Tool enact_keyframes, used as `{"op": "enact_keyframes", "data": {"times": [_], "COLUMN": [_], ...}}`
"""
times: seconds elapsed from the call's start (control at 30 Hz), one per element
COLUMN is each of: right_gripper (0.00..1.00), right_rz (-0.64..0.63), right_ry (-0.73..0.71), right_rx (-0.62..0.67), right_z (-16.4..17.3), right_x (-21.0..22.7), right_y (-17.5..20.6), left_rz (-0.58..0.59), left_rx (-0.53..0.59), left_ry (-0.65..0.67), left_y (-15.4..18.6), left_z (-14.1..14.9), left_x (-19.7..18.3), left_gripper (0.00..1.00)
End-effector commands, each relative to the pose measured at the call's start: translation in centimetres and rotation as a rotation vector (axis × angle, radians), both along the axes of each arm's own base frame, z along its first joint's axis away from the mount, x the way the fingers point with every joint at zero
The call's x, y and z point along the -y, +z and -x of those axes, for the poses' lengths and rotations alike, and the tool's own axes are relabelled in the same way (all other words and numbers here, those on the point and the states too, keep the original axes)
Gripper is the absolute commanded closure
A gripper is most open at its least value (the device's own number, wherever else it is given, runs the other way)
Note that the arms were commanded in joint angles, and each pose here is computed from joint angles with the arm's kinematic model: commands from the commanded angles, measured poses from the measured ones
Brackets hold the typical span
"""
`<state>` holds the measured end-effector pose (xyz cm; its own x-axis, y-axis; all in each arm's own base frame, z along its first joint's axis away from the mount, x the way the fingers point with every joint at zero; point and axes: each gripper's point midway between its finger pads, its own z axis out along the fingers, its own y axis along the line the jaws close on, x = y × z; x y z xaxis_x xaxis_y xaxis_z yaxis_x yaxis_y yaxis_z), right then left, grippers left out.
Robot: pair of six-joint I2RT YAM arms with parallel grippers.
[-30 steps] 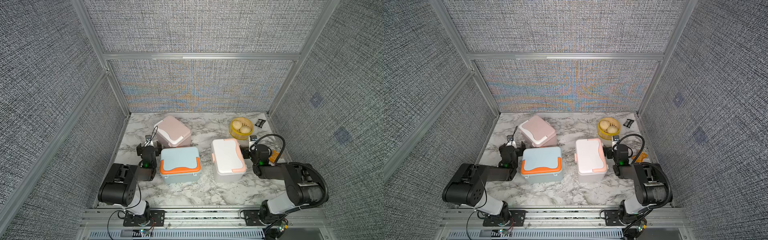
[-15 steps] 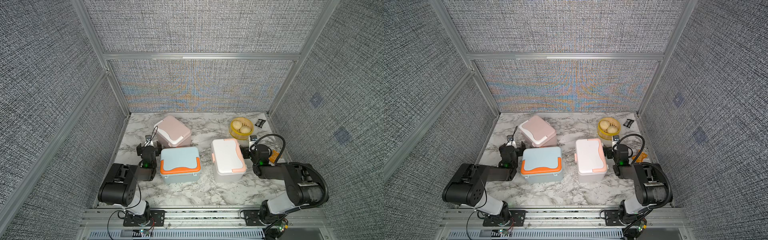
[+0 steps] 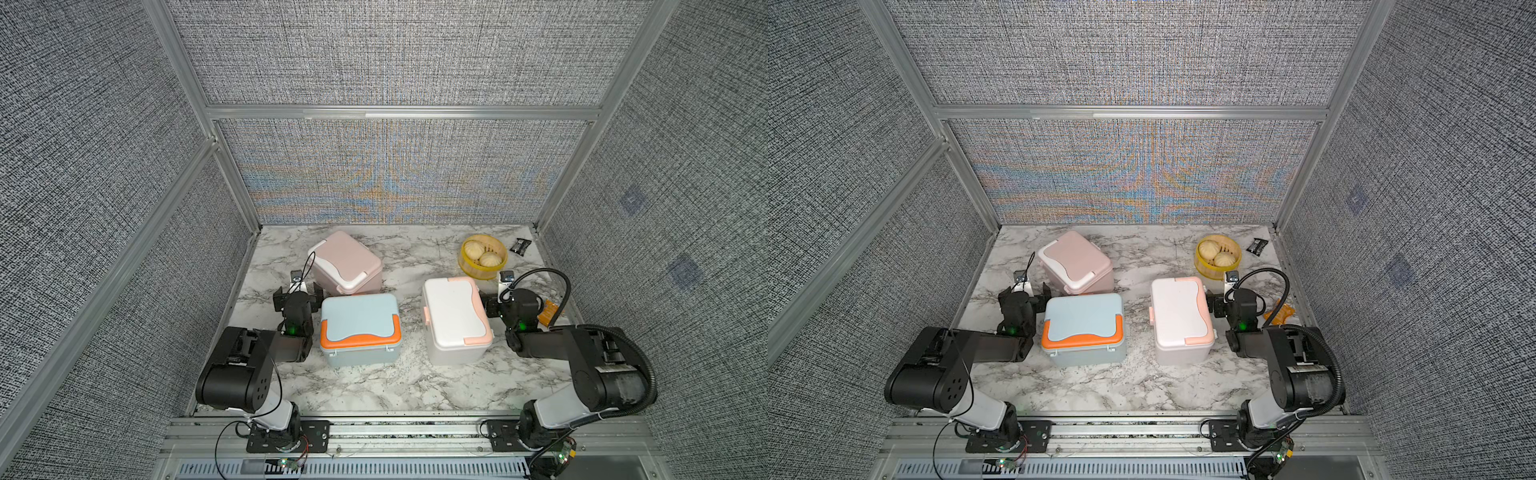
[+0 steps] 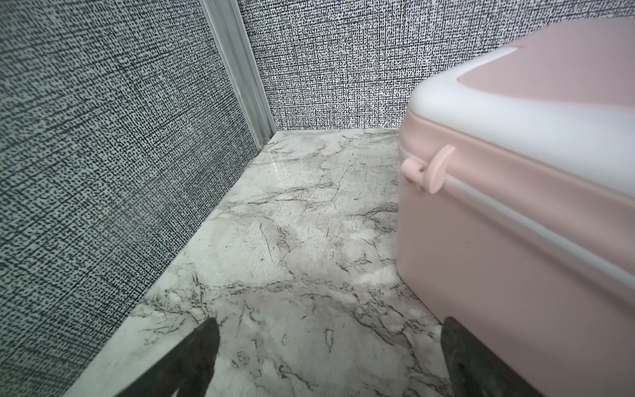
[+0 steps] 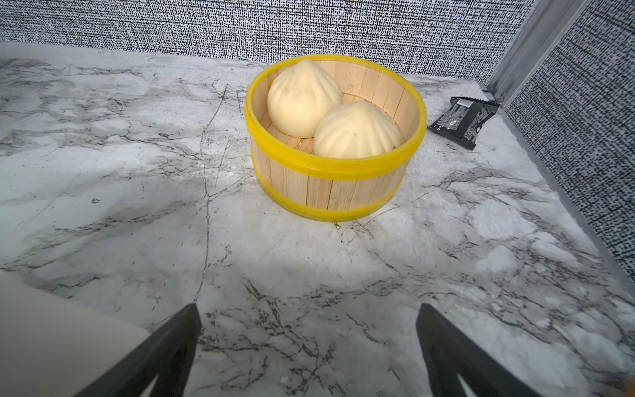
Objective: Open first aid kits and take out gauze
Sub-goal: Move the first aid kit to the center of the board.
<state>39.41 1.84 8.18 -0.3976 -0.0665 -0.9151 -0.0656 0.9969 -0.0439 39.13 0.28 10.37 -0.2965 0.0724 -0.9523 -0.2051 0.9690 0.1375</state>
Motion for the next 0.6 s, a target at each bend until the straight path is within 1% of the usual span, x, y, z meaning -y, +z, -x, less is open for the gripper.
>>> {"op": "enact_keyframes", "data": {"times": [0.0, 0.1, 0.23, 0.3, 0.33, 0.37, 0.5, 0.57], "right_gripper": [0.01, 0.01, 0.01, 0.01, 0.01, 0.01, 0.01, 0.01], "right_rz": [-0.003, 0.0, 0.011, 0.016, 0.021, 0.019, -0.048, -0.093], "right_ry": [-0.004, -0.006, -0.029, -0.044, -0.053, -0.065, -0.11, -0.122], "right_rx": [0.023, 0.029, 0.035, 0.051, 0.082, 0.111, 0.188, 0.192], "right_z": [-0.2, -0.2, 0.2, 0.9, 1.5, 2.2, 4.8, 6.2], "right_x": [0.0, 0.1, 0.4, 0.6, 0.7, 0.7, 1.1, 1.2], "right_y": [0.5, 0.7, 2.4, 3.9, 5.0, 6.0, 10.3, 12.2], "left_rz": [-0.001, -0.001, -0.007, -0.003, -0.004, -0.02, -0.022, -0.016], "left_rx": [0.006, 0.004, 0.033, 0.054, 0.064, 0.099, 0.142, 0.174], "left_ry": [0.001, 0.002, 0.011, 0.015, -0.012, -0.03, 0.003, -0.026], "left_y": [0.1, 0.1, 0.6, 1.2, 1.4, 2.2, 4.4, 6.6], "left_z": [0.0, 0.0, 0.3, 1.0, 1.3, 1.5, 2.9, 3.4], "left_x": [0.0, -0.1, -0.1, -0.2, 0.2, 0.4, -0.2, 0.2], "left_gripper": [0.0, 0.01, 0.0, 0.0, 0.0, 0.0, 0.0, 0.0]}}
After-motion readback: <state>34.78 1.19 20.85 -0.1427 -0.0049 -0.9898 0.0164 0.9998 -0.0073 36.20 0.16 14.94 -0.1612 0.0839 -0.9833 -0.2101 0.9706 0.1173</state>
